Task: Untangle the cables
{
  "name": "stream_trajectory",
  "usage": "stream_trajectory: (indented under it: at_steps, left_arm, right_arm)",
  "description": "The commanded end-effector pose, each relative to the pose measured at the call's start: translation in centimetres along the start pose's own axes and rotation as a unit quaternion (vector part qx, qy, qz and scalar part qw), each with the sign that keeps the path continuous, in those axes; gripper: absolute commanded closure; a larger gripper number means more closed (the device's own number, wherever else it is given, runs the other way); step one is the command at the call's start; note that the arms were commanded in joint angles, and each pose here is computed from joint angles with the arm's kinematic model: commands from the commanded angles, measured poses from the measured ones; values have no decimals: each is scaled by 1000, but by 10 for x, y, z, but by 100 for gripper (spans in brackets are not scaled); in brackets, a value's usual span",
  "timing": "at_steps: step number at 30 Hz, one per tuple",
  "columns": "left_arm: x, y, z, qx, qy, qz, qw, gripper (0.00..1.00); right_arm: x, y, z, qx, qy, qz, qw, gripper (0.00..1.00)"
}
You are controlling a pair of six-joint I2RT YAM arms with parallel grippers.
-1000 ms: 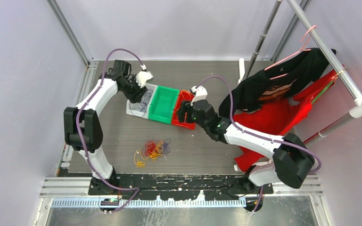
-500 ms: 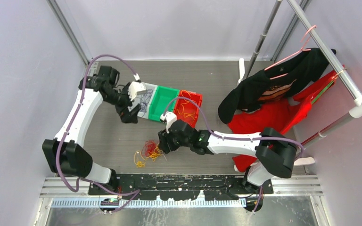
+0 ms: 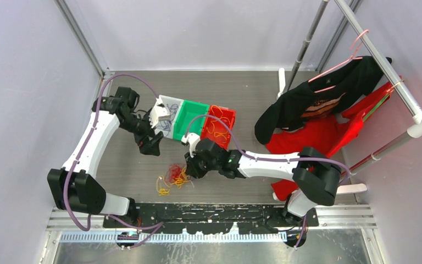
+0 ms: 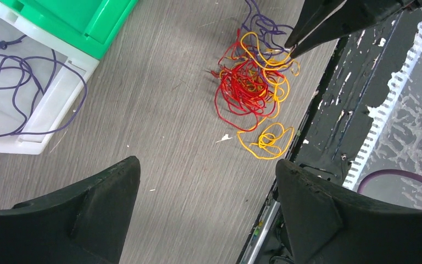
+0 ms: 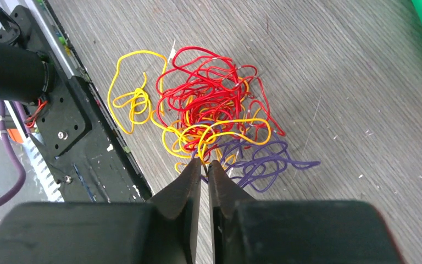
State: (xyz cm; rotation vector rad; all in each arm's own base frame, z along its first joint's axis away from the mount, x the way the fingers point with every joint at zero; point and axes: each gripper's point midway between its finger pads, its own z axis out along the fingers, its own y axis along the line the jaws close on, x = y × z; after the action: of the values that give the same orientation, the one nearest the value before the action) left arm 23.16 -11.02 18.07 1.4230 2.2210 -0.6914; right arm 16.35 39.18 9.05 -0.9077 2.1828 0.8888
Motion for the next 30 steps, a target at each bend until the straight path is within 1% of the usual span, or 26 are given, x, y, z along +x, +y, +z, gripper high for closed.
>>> stream_trajectory:
  at_steps: [1, 3, 4, 7, 15, 18, 23, 30]
  left_arm:
    - [-10, -13, -5, 10, -34, -2, 999, 9]
    - [-13, -18, -6, 19, -45, -1, 999, 11]
    - [-15, -22, -6, 26, -50, -3, 998, 11]
    - [-19, -35, -7, 50, -70, 2, 996, 12]
    - [-30, -65, -10, 98, -124, 10, 987, 28]
    - [-32, -74, -11, 116, -134, 11, 984, 31]
    - [-41, -86, -20, 121, -166, 39, 978, 40]
    - [-45, -94, -19, 132, -192, 42, 972, 50]
  right_arm:
    - [-35, 17, -3, -34, -42, -19, 998, 90]
    - [-45, 21, -8, -40, -59, -19, 997, 98]
    - [-51, 23, -11, -42, -70, -18, 997, 99]
    - [-72, 31, -22, -53, -104, -8, 993, 99]
    - [-111, 63, -51, -121, -170, 14, 978, 99]
    - [-126, 75, -61, -153, -194, 25, 969, 99]
    - [-143, 89, -69, -198, -212, 36, 956, 99]
    - [-160, 96, -79, -224, -236, 47, 944, 99]
